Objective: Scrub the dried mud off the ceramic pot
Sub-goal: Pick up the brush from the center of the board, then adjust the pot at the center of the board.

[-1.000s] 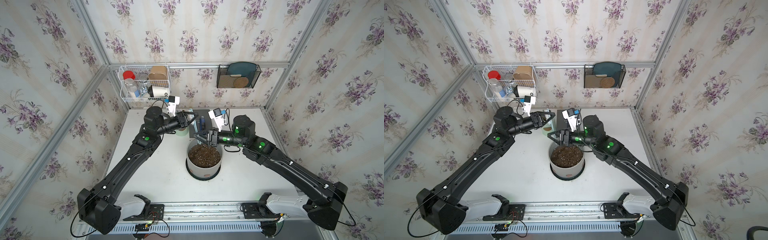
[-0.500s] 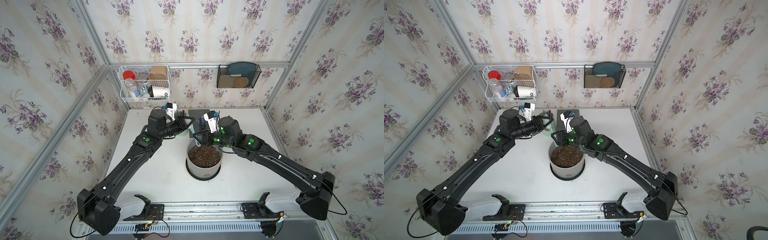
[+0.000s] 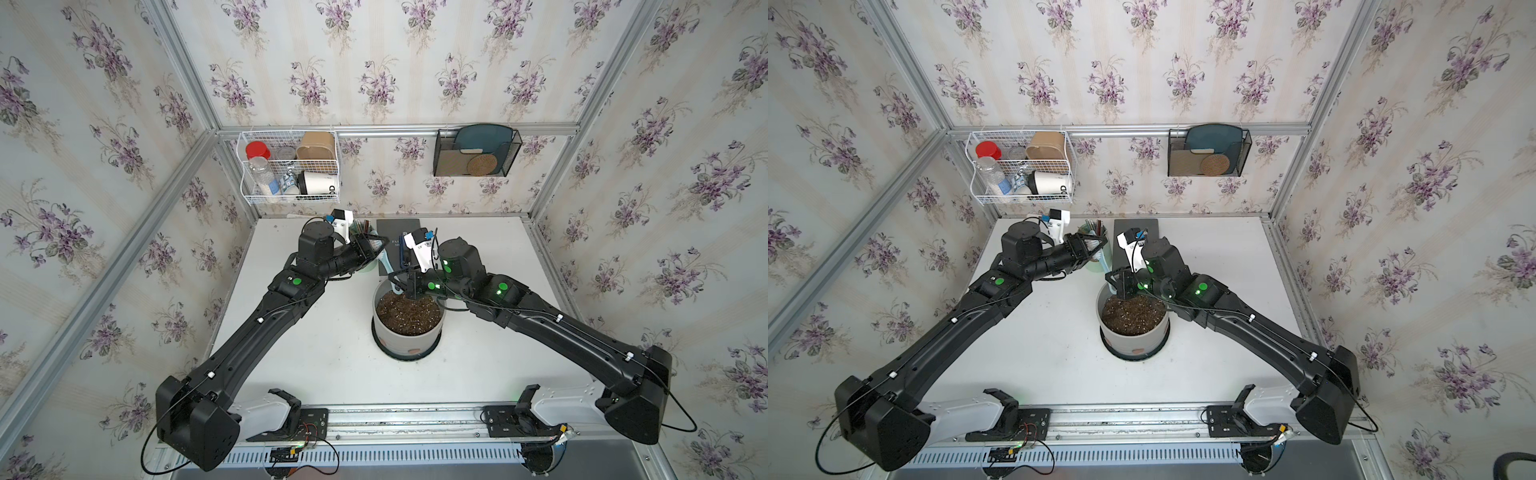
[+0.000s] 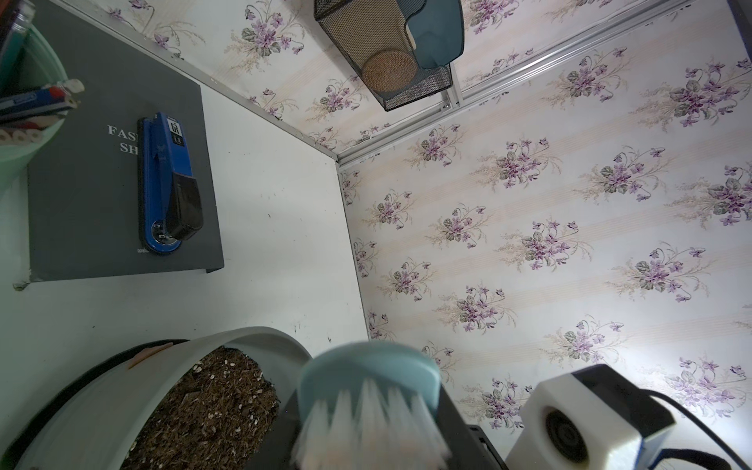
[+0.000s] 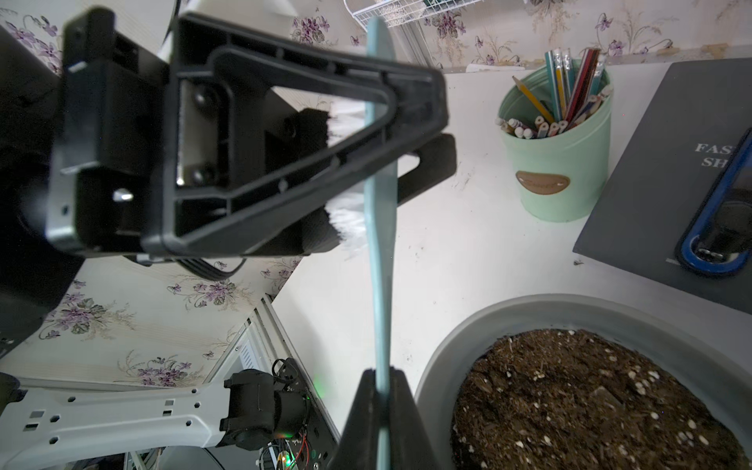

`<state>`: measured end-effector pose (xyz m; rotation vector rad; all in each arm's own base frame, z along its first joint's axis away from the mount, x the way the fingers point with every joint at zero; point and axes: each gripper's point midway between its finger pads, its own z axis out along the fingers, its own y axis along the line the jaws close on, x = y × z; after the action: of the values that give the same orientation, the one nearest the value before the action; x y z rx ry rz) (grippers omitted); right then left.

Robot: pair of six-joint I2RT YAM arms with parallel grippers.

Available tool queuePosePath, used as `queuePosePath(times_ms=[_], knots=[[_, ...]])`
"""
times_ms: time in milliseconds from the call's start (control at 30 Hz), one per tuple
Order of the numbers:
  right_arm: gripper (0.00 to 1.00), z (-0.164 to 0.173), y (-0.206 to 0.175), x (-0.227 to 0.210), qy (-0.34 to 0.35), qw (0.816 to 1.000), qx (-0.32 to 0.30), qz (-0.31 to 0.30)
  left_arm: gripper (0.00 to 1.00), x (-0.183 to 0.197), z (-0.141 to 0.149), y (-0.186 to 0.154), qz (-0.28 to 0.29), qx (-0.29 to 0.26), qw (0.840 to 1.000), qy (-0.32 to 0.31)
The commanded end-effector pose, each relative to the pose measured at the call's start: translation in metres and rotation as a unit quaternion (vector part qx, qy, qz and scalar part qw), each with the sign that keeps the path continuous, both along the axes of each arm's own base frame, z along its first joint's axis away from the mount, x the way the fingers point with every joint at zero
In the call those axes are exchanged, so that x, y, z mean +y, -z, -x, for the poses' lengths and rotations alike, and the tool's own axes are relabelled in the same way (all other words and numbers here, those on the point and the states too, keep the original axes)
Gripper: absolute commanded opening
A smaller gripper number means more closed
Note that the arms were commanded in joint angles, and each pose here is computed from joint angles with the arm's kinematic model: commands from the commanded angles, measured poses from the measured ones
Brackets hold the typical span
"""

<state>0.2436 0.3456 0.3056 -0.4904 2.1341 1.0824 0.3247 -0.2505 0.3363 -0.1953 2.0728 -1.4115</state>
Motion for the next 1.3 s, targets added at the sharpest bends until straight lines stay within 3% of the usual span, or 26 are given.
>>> queuePosePath(times_ms=[0,67,200,367,433,533,667,867,933,1200,1267], knots=[[0.00,-0.015,-0.008,-0.021,0.072,0.997,-0.009,0.013,0.53,0.019,-0.007,0.001,-0.056,-0.037,0.997,-0.040],[0.00,-0.032,-0.007,-0.053,0.162,0.985,-0.021,0.058,0.57,0.044,-0.011,0.012,-0.143,-0.045,0.985,-0.086],[0.00,-0.049,0.007,-0.139,0.325,0.926,-0.053,0.185,0.64,0.066,-0.006,0.036,-0.278,-0.058,0.955,-0.081],[0.00,-0.041,0.069,-0.212,0.379,0.887,0.020,0.263,0.66,0.032,0.003,0.096,-0.345,-0.041,0.937,0.035],[0.00,-0.029,0.094,-0.224,0.374,0.881,0.060,0.283,0.66,0.015,0.009,0.114,-0.355,-0.033,0.931,0.075],[0.00,-0.010,0.116,-0.228,0.354,0.886,0.087,0.287,0.65,-0.001,0.012,0.134,-0.371,-0.019,0.922,0.107],[0.00,0.011,0.132,-0.224,0.327,0.903,0.110,0.257,0.61,-0.001,0.002,0.144,-0.391,-0.013,0.915,0.099],[0.00,0.036,0.176,-0.223,0.301,0.904,0.166,0.253,0.56,0.000,-0.014,0.166,-0.431,0.009,0.897,0.096],[0.00,0.039,0.182,-0.214,0.286,0.914,0.171,0.231,0.51,-0.003,-0.016,0.170,-0.429,0.017,0.898,0.100],[0.00,0.051,0.212,-0.208,0.276,0.911,0.215,0.217,0.49,-0.015,-0.008,0.182,-0.403,0.035,0.906,0.120],[0.00,0.054,0.219,-0.204,0.266,0.913,0.225,0.211,0.43,-0.013,-0.010,0.184,-0.409,0.038,0.905,0.115]])
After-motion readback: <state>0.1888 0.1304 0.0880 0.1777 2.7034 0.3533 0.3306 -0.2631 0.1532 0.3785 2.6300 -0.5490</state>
